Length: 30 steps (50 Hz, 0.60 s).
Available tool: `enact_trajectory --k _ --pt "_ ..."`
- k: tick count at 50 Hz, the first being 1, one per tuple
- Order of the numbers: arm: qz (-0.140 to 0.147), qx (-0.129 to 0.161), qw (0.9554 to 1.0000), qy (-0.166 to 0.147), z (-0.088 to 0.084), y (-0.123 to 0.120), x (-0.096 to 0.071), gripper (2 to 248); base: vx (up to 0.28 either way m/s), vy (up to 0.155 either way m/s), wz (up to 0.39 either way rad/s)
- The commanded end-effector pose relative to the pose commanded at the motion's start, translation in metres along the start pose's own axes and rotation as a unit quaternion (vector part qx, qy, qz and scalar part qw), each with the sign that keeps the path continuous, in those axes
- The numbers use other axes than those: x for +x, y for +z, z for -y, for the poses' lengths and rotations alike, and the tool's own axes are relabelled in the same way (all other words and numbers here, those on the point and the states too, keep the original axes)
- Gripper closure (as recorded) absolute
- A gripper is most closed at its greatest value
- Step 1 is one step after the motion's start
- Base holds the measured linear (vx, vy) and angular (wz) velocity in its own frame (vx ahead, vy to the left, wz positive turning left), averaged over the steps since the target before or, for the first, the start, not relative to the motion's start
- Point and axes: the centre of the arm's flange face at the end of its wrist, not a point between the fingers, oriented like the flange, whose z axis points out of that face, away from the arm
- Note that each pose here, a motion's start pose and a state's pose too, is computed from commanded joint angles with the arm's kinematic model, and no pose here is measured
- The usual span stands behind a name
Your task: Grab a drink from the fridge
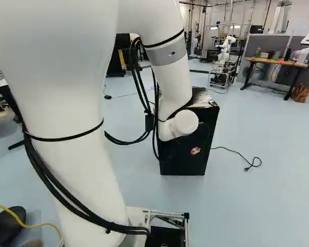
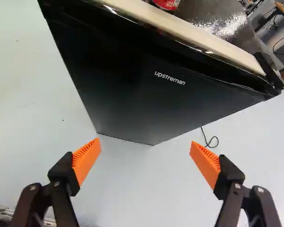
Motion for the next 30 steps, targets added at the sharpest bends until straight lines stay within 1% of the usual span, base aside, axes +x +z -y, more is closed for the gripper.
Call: enact_trajectory --k 15,30 --pt "-0.011 0.002 0.9999 -0.004 -0.002 0.006 0.007 3 0.000 0.000 0.000" --pt "-0.015 0.002 0.9999 -0.002 -0.002 0.013 0.014 3 0.000 0.000 0.000"
